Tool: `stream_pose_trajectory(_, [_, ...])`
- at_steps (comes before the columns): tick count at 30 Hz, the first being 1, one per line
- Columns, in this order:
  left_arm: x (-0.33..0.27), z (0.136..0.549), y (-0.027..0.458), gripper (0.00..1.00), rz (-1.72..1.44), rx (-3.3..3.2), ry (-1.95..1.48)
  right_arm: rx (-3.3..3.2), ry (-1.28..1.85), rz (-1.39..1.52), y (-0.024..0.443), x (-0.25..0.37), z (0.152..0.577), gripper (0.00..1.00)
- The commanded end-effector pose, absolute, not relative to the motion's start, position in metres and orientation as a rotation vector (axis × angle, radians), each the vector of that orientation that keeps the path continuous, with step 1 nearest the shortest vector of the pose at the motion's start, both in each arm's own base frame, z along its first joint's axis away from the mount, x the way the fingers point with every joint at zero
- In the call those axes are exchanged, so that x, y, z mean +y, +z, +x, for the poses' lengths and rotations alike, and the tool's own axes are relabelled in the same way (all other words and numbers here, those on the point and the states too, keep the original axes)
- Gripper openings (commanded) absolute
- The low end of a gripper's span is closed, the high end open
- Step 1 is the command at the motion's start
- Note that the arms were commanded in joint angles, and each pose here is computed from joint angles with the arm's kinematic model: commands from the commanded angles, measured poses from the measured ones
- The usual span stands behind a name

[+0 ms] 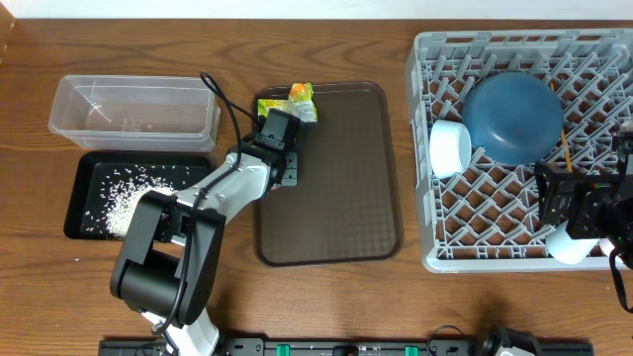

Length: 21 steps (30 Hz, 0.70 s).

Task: Sort waste into correct bins and load items into the dishwasher rack
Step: 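Carry the carrot with left gripper and drop it on the black tray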

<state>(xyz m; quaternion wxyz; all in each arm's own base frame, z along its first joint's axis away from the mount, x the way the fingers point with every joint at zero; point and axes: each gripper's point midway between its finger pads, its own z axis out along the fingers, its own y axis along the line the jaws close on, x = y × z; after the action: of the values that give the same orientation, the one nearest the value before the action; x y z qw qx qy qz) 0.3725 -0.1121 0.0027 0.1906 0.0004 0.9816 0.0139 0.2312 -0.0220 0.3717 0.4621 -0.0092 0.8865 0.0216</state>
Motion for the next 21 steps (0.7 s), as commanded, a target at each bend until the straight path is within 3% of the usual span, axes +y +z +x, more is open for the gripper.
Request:
stream_pose_trajectory(1, [-0.116, 0.370, -0.006, 0.40, 0.009, 2.790, 0.012, 2.172, 0.079, -0.028, 0.374, -0.017, 0.231, 0.99])
stream_pose_trajectory(4, [-0.119, 0.371, 0.000, 0.33, 0.010, 2.781, -0.012, 2.172, 0.079, -0.028, 0.374, -0.017, 0.231, 0.99])
stream_pose_trajectory(11, [-0.120, 0.373, 0.054, 0.32, -0.041, 2.681, -0.073, 2.172, 0.078, -0.028, 0.374, -0.017, 0.231, 0.99])
stream_pose_trajectory(15, [-0.106, 0.353, 0.090, 0.32, -0.085, 2.667, -0.057, 2.172, 0.079, -0.028, 0.374, -0.017, 0.231, 0.99])
stream_pose_trajectory(21, [-0.031, 0.302, 0.123, 0.32, -0.536, 2.660, 0.176, 2.172, 0.079, -0.028, 0.374, -0.017, 0.231, 0.99])
